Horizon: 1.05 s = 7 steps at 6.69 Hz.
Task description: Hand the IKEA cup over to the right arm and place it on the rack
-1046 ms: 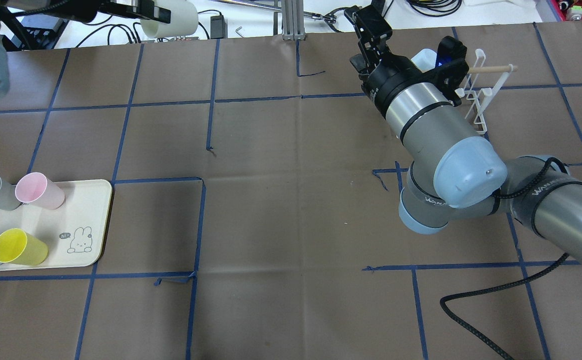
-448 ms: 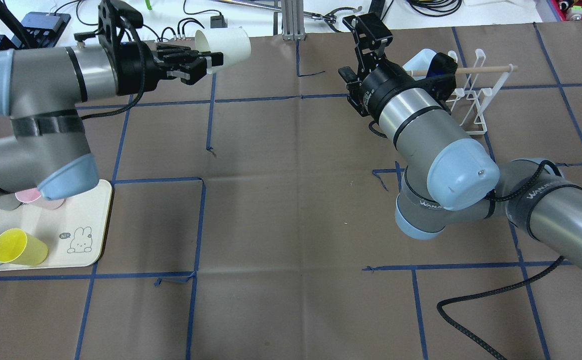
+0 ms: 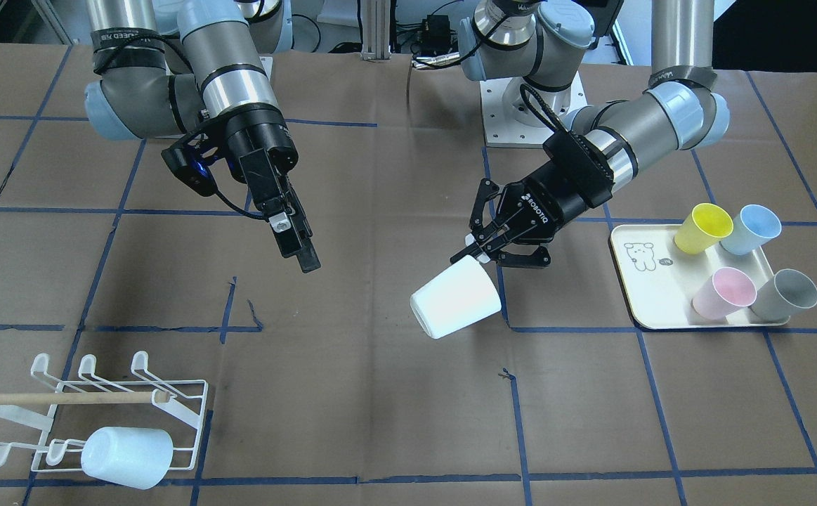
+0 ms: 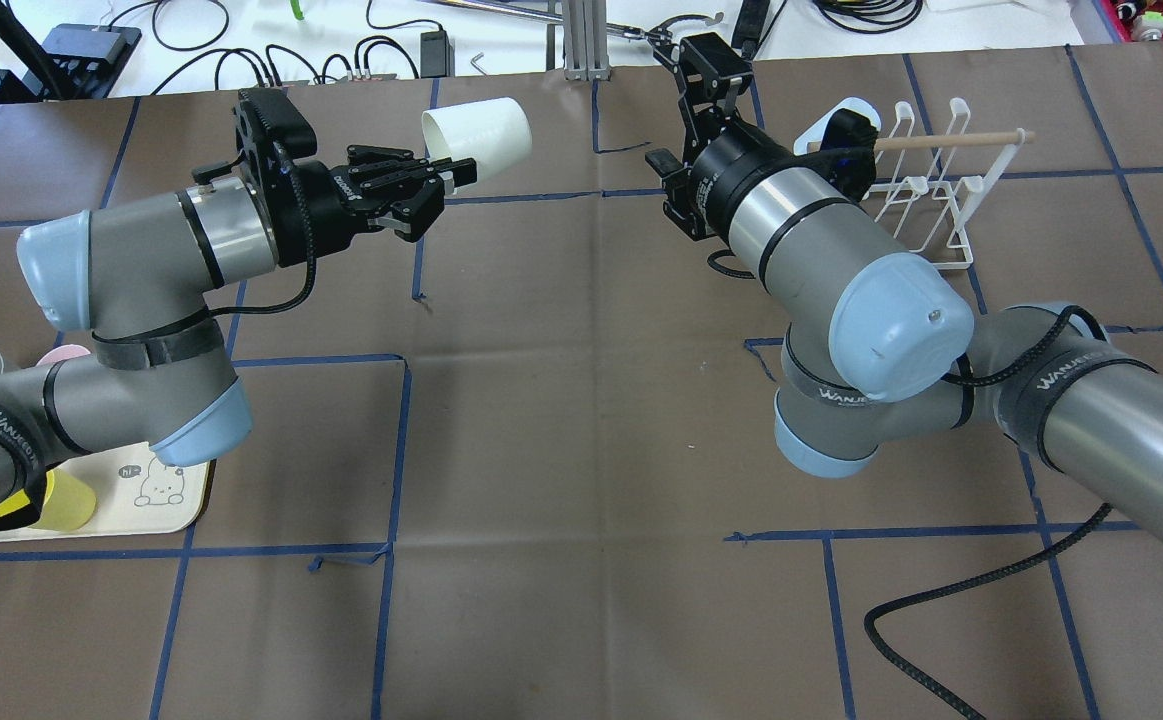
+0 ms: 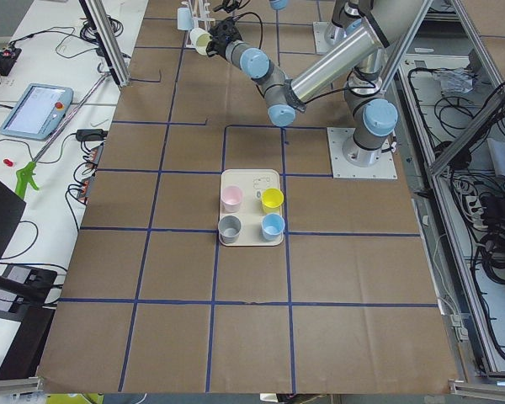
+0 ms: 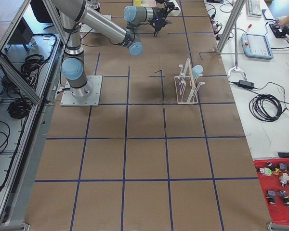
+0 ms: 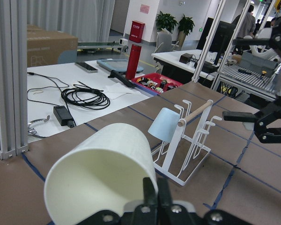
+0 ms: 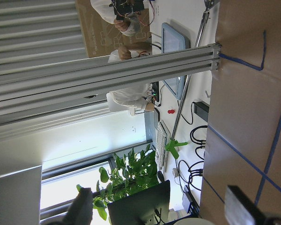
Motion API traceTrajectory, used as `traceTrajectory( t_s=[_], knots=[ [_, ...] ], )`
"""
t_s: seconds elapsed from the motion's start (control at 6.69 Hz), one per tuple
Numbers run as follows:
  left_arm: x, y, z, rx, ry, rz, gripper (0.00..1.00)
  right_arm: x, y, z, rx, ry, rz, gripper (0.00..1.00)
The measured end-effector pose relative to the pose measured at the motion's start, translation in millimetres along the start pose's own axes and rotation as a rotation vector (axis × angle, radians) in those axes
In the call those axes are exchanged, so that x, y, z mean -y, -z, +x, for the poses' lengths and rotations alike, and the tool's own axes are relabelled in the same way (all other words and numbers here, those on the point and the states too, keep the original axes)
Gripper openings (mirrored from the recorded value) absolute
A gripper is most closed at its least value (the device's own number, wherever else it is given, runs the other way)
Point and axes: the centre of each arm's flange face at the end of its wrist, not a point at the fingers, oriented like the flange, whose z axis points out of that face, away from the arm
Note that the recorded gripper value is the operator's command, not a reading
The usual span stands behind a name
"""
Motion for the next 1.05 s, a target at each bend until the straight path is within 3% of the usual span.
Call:
traceTrajectory(
  t_s=[0.3, 0.6, 1.05],
  knots=[
    [7, 0, 17, -0.006, 0.065, 0.041, 0.11, -8, -6, 4, -0.059, -0.030, -0.011, 1.00],
    [10, -11, 34, -0.030, 0.078, 0.037, 0.11, -29, -9, 7, -0.101, -0.021, -0.044, 1.00],
    [10, -16, 41, -0.042, 0.077, 0.032, 0.12, -42, -11, 1, -0.096, -0.003, -0.066, 1.00]
  ],
)
